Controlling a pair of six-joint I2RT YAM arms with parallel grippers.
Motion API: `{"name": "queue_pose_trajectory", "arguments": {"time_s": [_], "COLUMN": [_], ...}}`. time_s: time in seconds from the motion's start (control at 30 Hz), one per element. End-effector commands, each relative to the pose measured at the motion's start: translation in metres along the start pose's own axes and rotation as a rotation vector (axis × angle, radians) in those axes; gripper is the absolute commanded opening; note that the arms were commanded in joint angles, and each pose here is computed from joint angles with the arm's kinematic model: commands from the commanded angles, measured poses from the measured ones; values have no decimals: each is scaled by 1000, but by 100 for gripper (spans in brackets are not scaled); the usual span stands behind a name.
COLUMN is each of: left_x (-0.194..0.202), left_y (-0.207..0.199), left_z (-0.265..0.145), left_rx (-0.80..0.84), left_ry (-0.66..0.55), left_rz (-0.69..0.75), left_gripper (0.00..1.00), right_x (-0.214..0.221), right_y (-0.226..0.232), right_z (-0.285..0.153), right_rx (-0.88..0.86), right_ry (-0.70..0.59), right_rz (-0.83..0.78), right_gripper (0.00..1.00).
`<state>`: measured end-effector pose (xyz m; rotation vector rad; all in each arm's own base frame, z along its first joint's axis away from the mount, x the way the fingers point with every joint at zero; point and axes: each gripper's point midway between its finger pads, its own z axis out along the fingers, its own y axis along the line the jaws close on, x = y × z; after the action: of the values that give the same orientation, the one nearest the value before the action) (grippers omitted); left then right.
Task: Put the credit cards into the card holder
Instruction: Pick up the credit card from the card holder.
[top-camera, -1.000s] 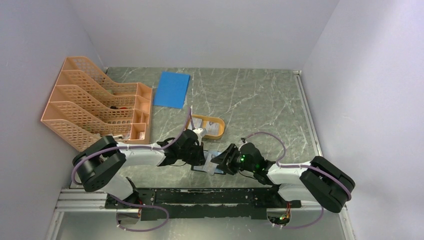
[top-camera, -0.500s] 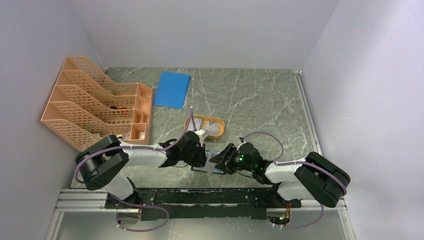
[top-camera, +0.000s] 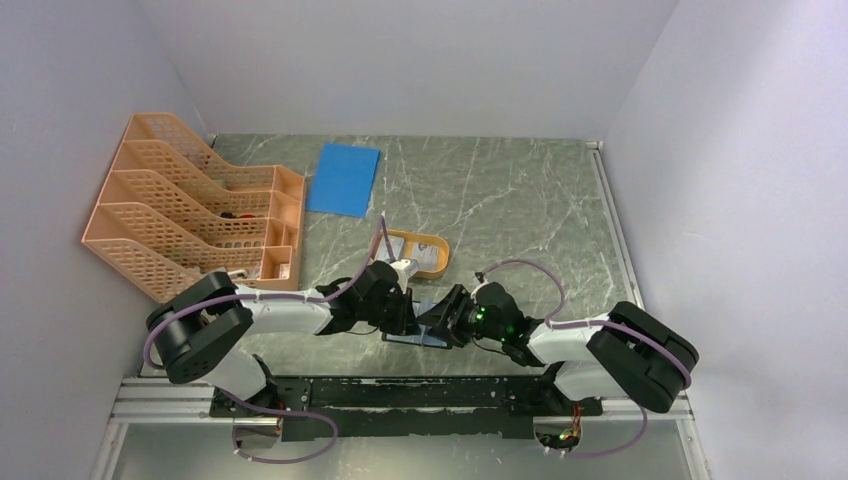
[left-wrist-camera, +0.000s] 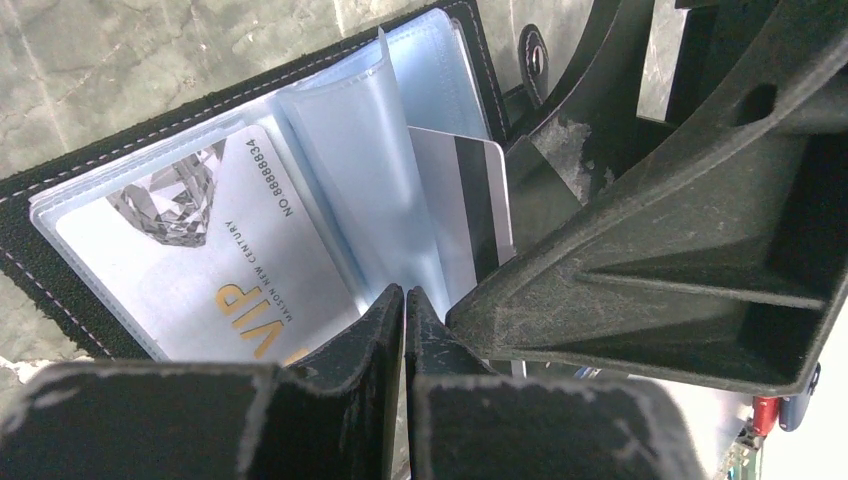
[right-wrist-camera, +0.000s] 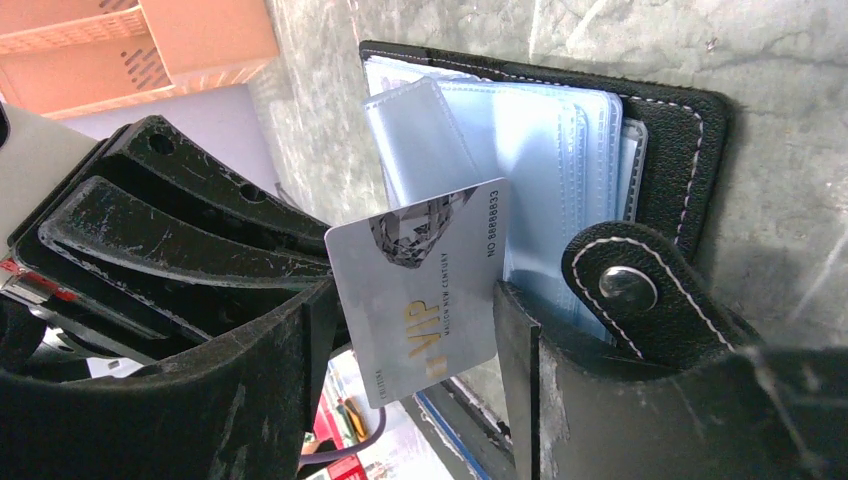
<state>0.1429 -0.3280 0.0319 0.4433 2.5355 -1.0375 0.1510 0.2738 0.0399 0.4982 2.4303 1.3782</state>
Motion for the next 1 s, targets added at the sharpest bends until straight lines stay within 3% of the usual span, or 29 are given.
{"name": "queue_pose_trajectory", "arguments": {"time_s": [0.0, 0.4, 0.6, 0.83, 0.97], "left_x": [-5, -7, -7, -22, -36], "left_y": [-24, -16, -14, -11, -17], "left_z": [-3, -3, -4, -19, -28], "left_rx": [97, 50, 32, -38, -47], "left_ry": [-10, -17, -16, -59, -100], "left_rz": [17, 36, 41, 87, 118], "left_gripper": [11, 10, 10, 10, 10], "right_x": [-1, -5, -6, -12, -13], "right_y": [-15, -20, -21, -12, -12], "right_z": [1, -13, -15, -28, -38], "right_rx": [63, 110, 121, 189, 233], "right_ry": [-14, -49, -51, -62, -57], "right_rz": [-10, -44, -57, -129, -163], "right_gripper": [62, 48, 33, 4, 0]}}
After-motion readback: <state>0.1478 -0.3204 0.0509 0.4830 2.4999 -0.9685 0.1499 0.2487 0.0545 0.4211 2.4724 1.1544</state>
